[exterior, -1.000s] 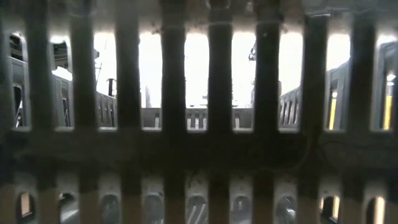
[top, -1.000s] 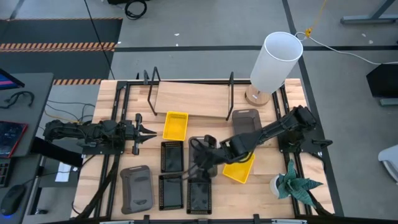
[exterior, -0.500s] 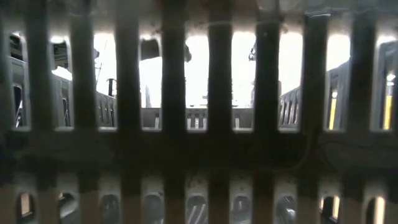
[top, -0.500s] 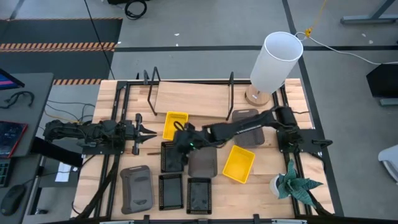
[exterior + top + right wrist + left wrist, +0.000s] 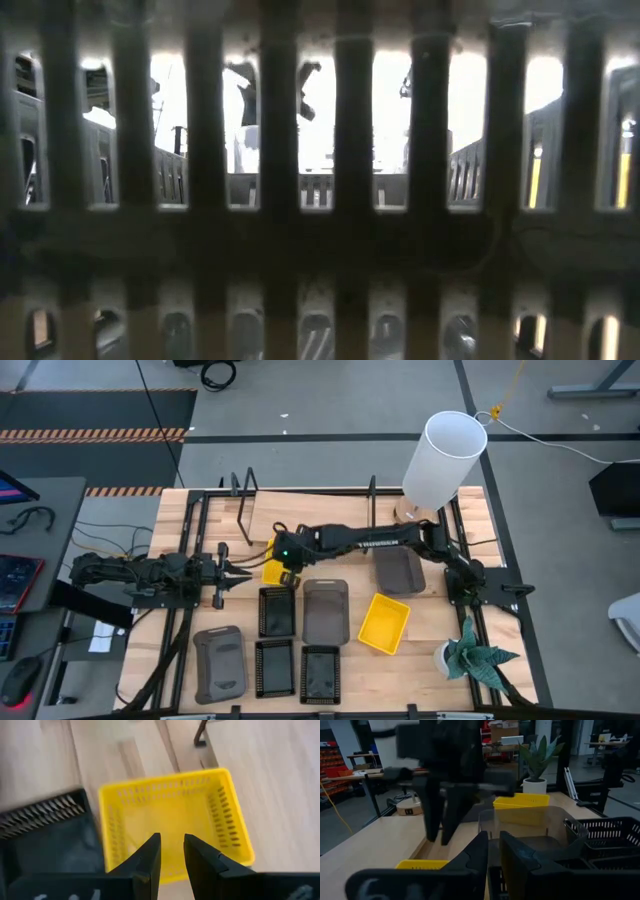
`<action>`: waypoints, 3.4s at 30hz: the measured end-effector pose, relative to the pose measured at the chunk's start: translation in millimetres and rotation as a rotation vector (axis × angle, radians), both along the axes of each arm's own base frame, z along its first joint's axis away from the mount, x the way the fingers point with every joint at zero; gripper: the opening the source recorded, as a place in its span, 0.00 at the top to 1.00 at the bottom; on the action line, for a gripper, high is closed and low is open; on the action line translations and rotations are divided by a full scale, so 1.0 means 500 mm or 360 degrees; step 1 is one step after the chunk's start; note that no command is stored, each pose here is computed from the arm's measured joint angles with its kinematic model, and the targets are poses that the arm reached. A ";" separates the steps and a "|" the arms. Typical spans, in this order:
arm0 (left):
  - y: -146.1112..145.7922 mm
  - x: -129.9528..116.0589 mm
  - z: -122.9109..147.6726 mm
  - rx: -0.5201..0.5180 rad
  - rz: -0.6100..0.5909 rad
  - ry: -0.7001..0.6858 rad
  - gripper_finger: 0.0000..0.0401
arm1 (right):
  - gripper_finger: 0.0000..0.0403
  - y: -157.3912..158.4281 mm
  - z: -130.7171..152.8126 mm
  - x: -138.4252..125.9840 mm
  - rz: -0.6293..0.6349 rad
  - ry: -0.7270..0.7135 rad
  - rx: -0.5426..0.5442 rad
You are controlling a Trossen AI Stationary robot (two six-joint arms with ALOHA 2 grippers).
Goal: Stack baskets on shelf by color
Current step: Stack the top yellow bin on top of the other stacked yellow bins
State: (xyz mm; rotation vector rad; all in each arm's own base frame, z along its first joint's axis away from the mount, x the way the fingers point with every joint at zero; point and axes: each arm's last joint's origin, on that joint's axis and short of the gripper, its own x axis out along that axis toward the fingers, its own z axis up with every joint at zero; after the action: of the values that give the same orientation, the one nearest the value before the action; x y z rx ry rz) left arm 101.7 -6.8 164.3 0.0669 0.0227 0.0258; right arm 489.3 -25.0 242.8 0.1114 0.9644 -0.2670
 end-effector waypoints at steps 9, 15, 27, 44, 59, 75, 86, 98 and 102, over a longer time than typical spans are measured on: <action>0.000 0.000 0.000 0.0001 -0.0001 0.0001 0.86 | 0.75 -0.039 -0.007 -0.021 0.0024 0.0159 0.0119; 0.000 0.000 0.000 0.0001 -0.0001 0.0002 0.86 | 0.70 -0.049 -0.046 -0.009 -0.0145 0.0191 0.0065; 0.000 0.000 0.000 0.0000 -0.0001 -0.0001 0.86 | 0.54 -0.052 -0.052 -0.007 -0.0598 0.0103 0.0236; 0.000 0.000 0.000 0.0000 -0.0001 -0.0001 0.86 | 0.46 -0.065 -0.097 0.002 -0.0832 0.0120 0.0404; 0.000 0.000 0.000 0.0000 -0.0001 -0.0002 0.86 | 0.56 -0.069 -0.134 0.016 -0.0780 0.0139 0.0417; 0.000 0.000 0.000 0.0000 -0.0001 -0.0002 0.87 | 0.78 -0.072 -0.129 0.016 -0.0742 0.0133 0.0384; 0.000 0.000 0.000 0.0000 -0.0002 -0.0002 0.86 | 0.97 -0.084 -0.124 0.024 -0.0680 0.0058 0.0354; 0.000 0.000 0.000 0.0000 -0.0001 -0.0002 0.86 | 0.97 -0.103 -0.089 0.019 -0.0630 -0.0013 0.0340; 0.000 0.000 0.000 0.0000 -0.0002 -0.0001 0.85 | 0.97 -0.103 -0.056 0.008 -0.0630 -0.0042 0.0337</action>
State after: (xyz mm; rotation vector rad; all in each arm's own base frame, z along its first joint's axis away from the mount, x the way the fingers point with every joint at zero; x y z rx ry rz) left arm 101.8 -6.9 164.4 0.0671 0.0218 0.0249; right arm 493.1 -76.4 214.9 0.5015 0.9381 -0.5253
